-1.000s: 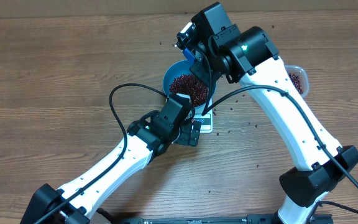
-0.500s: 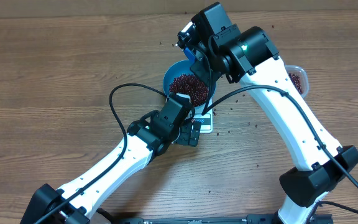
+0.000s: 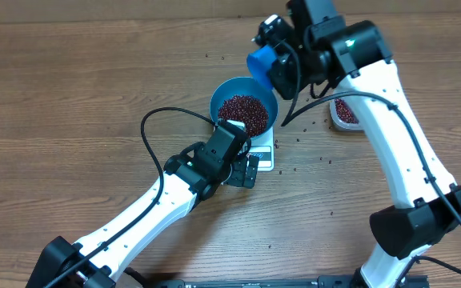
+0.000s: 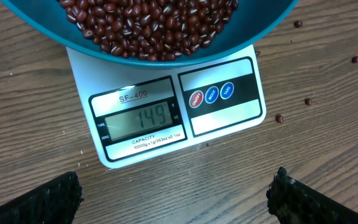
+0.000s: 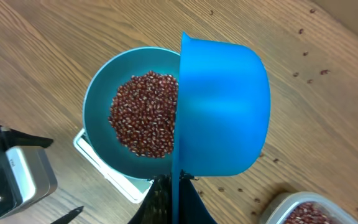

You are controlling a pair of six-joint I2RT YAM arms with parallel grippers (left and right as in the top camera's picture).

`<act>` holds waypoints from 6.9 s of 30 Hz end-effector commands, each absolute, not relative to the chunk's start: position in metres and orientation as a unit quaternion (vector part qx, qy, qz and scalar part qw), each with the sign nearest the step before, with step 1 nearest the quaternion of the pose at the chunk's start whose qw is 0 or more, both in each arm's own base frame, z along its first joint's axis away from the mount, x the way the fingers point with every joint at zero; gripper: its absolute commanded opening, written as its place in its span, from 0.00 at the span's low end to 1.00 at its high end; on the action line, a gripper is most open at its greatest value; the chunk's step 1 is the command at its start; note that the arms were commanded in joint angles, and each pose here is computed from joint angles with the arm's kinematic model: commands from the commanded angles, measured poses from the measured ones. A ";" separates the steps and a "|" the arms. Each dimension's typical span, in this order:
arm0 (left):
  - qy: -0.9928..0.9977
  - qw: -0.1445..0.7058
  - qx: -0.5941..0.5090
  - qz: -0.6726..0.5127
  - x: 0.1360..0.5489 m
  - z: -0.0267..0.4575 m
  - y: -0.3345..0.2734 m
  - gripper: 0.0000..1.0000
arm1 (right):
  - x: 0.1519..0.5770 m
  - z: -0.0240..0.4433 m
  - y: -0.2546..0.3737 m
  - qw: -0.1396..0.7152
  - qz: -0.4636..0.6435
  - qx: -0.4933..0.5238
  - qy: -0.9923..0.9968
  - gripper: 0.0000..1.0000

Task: Scoop item into bowl and weigh 150g on scale
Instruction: 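Raise the emptied scoop away from the bowl with the right gripper, then dip the scoop into the bean tub again with the right gripper, then carry the scoop over the teal bowl with the right gripper, then tip the blue scoop over the teal bowl to add a few beans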

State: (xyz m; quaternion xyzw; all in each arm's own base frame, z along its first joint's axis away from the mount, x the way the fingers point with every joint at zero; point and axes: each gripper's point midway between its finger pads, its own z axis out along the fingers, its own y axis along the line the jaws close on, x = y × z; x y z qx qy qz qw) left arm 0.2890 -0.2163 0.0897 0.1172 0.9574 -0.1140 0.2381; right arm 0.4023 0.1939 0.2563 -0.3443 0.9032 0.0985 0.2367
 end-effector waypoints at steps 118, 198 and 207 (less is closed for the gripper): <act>0.957 0.239 0.121 -0.111 0.289 0.088 -0.215 1.00 | 0.405 0.261 0.087 0.207 0.393 -0.095 0.891 0.04; 0.957 0.239 0.121 -0.110 0.289 0.088 -0.215 1.00 | 0.375 0.287 0.217 0.265 0.027 -0.363 0.893 0.04; 0.957 0.239 0.121 -0.110 0.289 0.088 -0.215 0.99 | 0.383 0.287 0.199 0.255 0.085 -0.311 0.912 0.04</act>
